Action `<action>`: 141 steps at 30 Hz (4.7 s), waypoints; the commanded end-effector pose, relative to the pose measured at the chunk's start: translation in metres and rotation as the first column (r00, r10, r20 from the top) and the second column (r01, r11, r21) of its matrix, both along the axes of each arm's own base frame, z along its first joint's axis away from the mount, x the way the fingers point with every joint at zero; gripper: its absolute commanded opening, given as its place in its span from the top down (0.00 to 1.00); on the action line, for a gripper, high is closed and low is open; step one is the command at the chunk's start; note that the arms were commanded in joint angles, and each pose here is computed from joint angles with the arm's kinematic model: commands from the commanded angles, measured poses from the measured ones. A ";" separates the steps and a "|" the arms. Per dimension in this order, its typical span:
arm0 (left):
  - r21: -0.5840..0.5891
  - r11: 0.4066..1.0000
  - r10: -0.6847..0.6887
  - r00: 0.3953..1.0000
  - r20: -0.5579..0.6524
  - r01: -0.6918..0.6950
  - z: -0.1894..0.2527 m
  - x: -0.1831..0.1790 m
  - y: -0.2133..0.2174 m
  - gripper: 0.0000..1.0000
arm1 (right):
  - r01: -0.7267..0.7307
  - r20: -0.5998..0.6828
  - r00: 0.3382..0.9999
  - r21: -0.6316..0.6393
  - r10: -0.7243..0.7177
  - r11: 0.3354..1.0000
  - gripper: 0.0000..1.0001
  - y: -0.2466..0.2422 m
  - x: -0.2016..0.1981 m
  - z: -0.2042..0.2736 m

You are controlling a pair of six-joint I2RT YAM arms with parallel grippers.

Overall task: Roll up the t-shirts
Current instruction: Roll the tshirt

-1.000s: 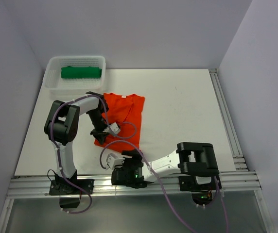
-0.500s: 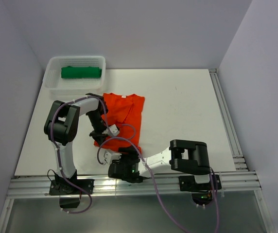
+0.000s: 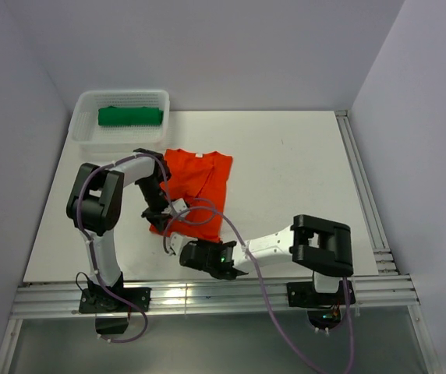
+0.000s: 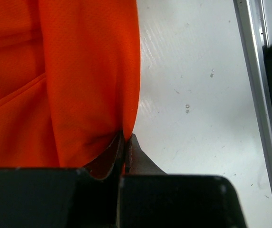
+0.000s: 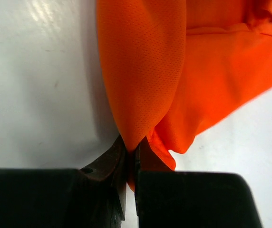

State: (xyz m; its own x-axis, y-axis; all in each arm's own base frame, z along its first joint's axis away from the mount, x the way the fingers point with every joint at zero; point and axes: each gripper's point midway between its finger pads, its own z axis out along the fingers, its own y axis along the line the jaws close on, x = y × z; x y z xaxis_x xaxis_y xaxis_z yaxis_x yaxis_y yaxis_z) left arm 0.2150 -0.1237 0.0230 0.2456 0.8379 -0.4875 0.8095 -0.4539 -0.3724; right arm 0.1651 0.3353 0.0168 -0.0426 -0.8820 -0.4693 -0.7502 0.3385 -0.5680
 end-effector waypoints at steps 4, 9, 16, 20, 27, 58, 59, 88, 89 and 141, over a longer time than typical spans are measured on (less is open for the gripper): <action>-0.001 1.000 0.008 1.000 0.009 -0.008 0.007 -0.001 0.007 1.00 | -0.057 -0.361 0.926 0.158 0.111 0.986 1.00 0.015 -0.031 -0.004; -0.007 0.999 0.035 0.999 0.029 -0.035 0.010 0.007 0.011 1.00 | -0.075 -0.585 0.784 0.242 0.207 0.967 1.00 0.024 -0.055 -0.005; -0.015 0.997 0.078 0.995 0.068 -0.077 0.016 0.020 0.024 1.00 | -0.037 -0.747 0.592 0.350 0.303 0.936 1.00 0.025 -0.062 0.005; -0.001 0.995 0.104 0.991 0.089 -0.104 0.018 0.029 0.036 1.00 | -0.014 -0.805 0.500 0.363 0.321 0.932 1.00 0.023 -0.068 0.003; 0.005 0.995 0.100 0.989 0.107 -0.101 0.017 0.040 0.036 1.00 | 0.101 -0.902 0.275 0.371 0.332 0.923 1.00 0.025 -0.080 0.003; -0.211 0.969 0.199 0.916 0.347 -0.131 0.065 0.083 0.018 0.72 | 0.377 -0.913 -0.043 0.362 0.406 0.853 1.00 0.025 -0.095 -0.010; -0.221 0.967 0.202 0.905 0.374 -0.124 0.068 0.083 0.019 0.72 | 0.397 -0.911 -0.070 0.349 0.407 0.849 1.00 0.026 -0.097 -0.008; -0.327 0.926 0.167 0.571 0.804 0.190 0.070 0.036 0.024 0.45 | 0.688 -0.787 -0.190 0.320 0.587 0.652 1.00 0.031 -0.022 0.021; -0.325 0.925 0.158 0.578 0.801 0.198 0.061 0.032 0.024 0.45 | 0.683 -0.774 -0.177 0.347 0.608 0.642 1.00 0.032 -0.021 0.024; -0.118 0.957 -0.174 0.852 0.493 0.264 0.005 0.008 0.019 1.00 | 0.586 -0.943 0.036 0.288 0.331 0.757 0.40 0.013 -0.006 0.017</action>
State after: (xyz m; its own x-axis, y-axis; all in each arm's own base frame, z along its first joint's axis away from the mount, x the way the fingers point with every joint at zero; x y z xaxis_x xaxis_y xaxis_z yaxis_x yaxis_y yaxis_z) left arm 0.2479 -0.1100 0.0236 0.6606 0.6670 -0.3446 0.7501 -0.6049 0.2672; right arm 0.1518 0.3630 0.0379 -0.9072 -0.4110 -0.0897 -0.1996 0.2329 0.9518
